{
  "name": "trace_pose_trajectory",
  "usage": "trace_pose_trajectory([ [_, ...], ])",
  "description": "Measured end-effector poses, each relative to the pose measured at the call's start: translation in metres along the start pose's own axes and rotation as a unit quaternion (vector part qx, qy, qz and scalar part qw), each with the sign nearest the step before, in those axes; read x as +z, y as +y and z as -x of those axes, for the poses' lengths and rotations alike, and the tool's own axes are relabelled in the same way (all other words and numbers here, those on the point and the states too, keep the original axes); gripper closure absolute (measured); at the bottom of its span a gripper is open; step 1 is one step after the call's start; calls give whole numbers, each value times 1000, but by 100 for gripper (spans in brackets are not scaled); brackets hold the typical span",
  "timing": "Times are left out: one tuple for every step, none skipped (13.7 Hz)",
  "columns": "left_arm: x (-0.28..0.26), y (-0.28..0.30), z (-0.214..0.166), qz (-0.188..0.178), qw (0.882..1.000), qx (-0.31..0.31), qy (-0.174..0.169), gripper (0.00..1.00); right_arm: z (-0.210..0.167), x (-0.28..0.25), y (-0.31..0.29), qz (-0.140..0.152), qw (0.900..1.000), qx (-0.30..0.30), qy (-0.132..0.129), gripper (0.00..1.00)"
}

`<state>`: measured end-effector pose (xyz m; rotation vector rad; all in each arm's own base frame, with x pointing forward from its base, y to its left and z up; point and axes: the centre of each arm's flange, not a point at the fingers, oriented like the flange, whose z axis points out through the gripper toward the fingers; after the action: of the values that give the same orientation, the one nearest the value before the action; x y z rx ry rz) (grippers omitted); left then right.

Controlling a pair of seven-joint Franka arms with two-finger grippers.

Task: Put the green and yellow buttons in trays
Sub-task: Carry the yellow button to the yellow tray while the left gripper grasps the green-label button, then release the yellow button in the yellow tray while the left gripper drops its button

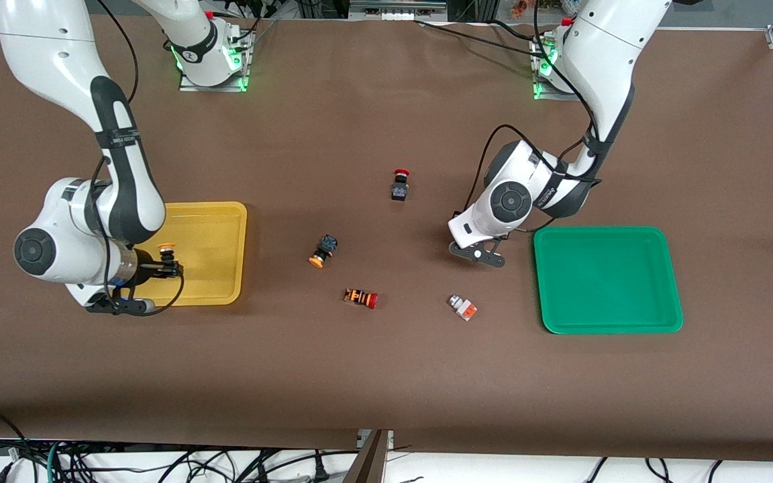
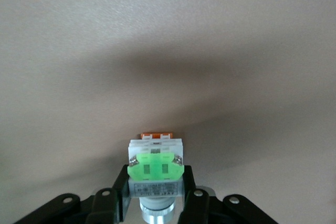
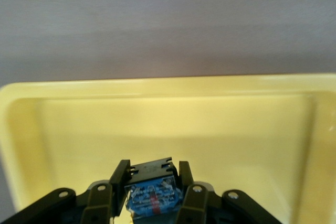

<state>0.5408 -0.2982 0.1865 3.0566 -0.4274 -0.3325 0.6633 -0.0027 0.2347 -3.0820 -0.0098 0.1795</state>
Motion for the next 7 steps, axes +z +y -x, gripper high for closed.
trace_pose_trajectory([
  [-11, -6, -2, -3, 1000, -5, -8, 59, 0, 5, 12, 2, 1000, -10, 5, 58],
  [-28, -15, -5, -6, 1000, -12, -18, 59, 1, 9, 25, 3, 1000, -18, 8, 57],
  [-50, -25, -9, -7, 999, -20, -26, 59, 1, 11, 37, 3, 1000, -23, 9, 51],
  [-74, -40, -13, -13, 999, -20, -30, 59, 2, 11, 49, 3, 1000, -25, 11, 42],
  [-93, -58, -17, -30, 999, -8, -29, 59, 2, 10, 55, 2, 1000, -24, 12, 31],
  [-103, -79, -20, -53, 998, 11, -27, 59, 2, 7, 56, 2, 1000, -24, 14, 22],
  [-105, -101, -21, -74, 996, 34, -28, 59, 0, 3, 51, 1, 999, -27, 18, 12],
])
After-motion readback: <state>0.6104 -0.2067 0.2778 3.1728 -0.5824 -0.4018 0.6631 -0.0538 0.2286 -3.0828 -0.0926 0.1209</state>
